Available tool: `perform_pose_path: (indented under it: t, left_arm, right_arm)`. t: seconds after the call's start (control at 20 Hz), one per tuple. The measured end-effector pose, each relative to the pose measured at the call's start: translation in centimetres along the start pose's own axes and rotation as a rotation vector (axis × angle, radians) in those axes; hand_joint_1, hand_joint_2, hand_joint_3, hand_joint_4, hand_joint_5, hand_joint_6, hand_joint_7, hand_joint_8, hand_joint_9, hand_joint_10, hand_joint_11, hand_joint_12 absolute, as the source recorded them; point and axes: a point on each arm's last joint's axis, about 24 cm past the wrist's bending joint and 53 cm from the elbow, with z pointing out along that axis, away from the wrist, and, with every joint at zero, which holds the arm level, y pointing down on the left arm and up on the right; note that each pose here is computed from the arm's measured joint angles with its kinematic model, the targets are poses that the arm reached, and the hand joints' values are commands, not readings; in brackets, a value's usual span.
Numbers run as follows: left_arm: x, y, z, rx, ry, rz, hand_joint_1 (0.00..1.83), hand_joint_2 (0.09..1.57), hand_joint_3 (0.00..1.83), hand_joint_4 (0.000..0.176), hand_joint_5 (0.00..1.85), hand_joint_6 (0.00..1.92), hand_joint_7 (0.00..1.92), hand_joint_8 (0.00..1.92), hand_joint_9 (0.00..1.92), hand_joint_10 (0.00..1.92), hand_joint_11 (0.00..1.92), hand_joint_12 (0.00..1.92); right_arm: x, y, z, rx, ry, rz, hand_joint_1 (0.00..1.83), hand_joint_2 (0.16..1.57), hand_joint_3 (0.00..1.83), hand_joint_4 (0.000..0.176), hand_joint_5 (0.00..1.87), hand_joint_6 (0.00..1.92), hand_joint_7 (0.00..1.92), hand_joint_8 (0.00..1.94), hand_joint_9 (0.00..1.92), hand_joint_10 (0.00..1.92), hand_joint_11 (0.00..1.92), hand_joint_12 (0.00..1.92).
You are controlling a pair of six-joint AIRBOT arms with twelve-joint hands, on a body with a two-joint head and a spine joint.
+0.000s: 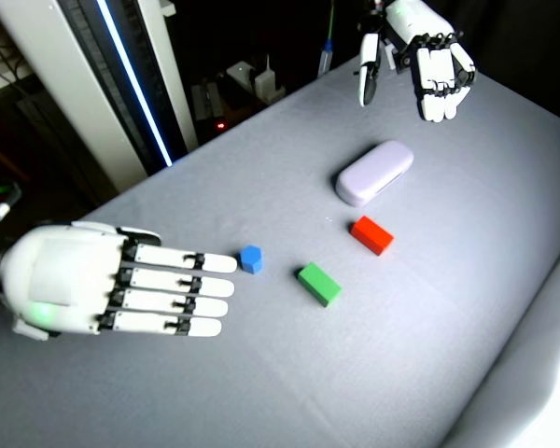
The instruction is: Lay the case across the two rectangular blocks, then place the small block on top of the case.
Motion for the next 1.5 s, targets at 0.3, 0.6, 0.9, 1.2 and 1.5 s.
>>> perform_pose_path:
  t: [0.3,0.6,0.9,1.2,1.5]
  left_arm:
    - [0.5,0.8,0.6,-0.017,0.042,0.026,0.74,0.83,0.0,0.0,0.1,0.0,0.05,0.0,0.0,0.0,0.0,0.0]
    - [3.1,1.8,3.1,-0.046,0.177,0.078,0.8,0.8,0.0,0.053,0.06,0.0,0.13,0.02,0.1,0.03,0.1,0.05]
    - [6.0,4.3,4.9,-0.118,0.3,0.128,0.9,0.78,0.0,0.0,0.2,0.0,0.3,0.0,0.32,0.01,0.22,0.2]
    - [9.2,6.3,5.3,-0.18,0.39,0.131,0.94,0.77,0.0,0.0,0.32,0.02,0.46,0.02,0.55,0.02,0.23,0.94]
    - [8.7,6.6,5.7,-0.192,0.37,0.113,1.23,1.04,0.01,0.0,1.0,0.52,1.12,0.72,1.18,0.19,0.73,1.38]
  right_arm:
    - [0.3,-0.3,0.2,0.009,0.007,0.003,0.69,1.37,0.0,0.0,0.51,0.0,0.43,0.0,0.41,0.0,0.17,0.66]
    - [0.4,0.1,0.4,-0.003,0.013,0.001,0.7,1.38,0.0,0.0,0.53,0.0,0.44,0.0,0.43,0.0,0.19,0.64]
    - [0.5,0.0,0.4,-0.001,0.019,0.001,0.71,1.39,0.0,0.0,0.54,0.0,0.45,0.0,0.43,0.0,0.18,0.65]
    - [0.6,-0.2,0.4,0.004,0.022,0.006,0.79,1.38,0.0,0.0,0.53,0.0,0.45,0.0,0.43,0.0,0.16,0.68]
    - [0.5,-0.2,0.4,0.006,0.022,0.008,0.8,1.37,0.0,0.0,0.54,0.0,0.47,0.0,0.46,0.0,0.19,0.71]
